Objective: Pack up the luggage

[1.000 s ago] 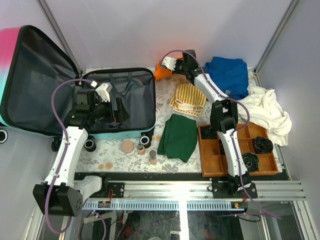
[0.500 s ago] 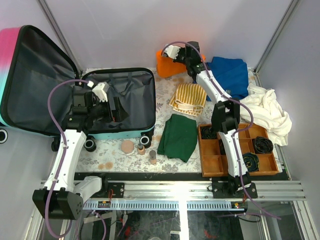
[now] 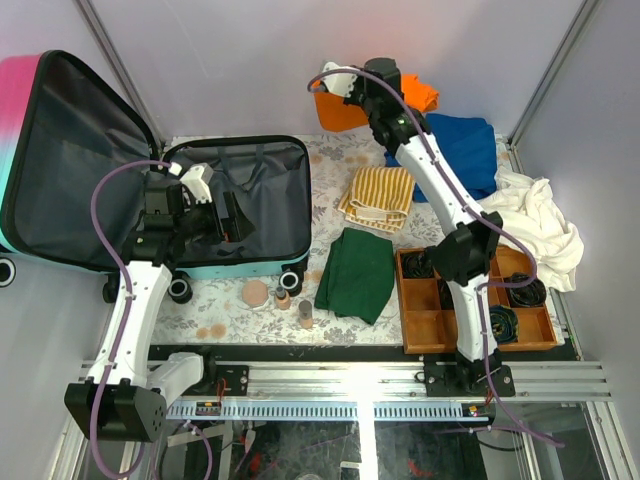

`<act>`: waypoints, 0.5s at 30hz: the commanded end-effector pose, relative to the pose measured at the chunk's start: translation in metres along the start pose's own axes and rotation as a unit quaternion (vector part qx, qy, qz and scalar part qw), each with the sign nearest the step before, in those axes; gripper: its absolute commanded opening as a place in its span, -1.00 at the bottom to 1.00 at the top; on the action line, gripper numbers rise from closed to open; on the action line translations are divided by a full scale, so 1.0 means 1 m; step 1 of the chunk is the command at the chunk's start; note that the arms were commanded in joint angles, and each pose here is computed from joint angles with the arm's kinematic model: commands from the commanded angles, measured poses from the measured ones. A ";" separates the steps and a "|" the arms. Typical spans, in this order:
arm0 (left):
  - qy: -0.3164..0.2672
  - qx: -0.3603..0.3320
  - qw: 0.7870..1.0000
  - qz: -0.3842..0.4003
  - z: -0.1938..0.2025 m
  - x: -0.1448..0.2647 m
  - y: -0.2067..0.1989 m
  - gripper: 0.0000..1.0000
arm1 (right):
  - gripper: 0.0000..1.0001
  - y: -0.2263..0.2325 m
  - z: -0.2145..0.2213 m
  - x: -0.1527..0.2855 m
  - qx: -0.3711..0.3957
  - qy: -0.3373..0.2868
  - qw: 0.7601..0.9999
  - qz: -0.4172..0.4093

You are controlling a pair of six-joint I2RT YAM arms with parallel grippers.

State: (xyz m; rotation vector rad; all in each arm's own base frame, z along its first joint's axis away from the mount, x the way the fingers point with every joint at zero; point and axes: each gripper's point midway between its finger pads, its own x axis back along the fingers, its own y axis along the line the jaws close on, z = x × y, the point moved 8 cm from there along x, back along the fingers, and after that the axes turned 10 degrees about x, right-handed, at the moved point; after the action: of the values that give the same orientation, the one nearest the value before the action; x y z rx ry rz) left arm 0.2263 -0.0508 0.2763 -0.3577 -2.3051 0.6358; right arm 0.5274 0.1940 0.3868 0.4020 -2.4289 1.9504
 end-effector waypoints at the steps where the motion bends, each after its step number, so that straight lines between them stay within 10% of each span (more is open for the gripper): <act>1: -0.047 -0.004 0.999 0.005 -0.016 0.006 -0.007 1.00 | -0.99 -0.049 -0.025 0.070 0.006 0.066 0.997 0.042; 15: -0.052 0.021 0.998 -0.002 -0.015 0.006 -0.006 1.00 | -0.99 -0.002 -0.016 0.146 -0.186 0.161 0.963 -0.114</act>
State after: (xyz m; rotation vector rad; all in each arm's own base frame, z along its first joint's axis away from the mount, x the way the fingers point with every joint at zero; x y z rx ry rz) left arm 0.2261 -0.0501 0.2783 -0.3009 -2.3052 0.6897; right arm 0.4323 0.2116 0.3369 0.5087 -2.0547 1.5753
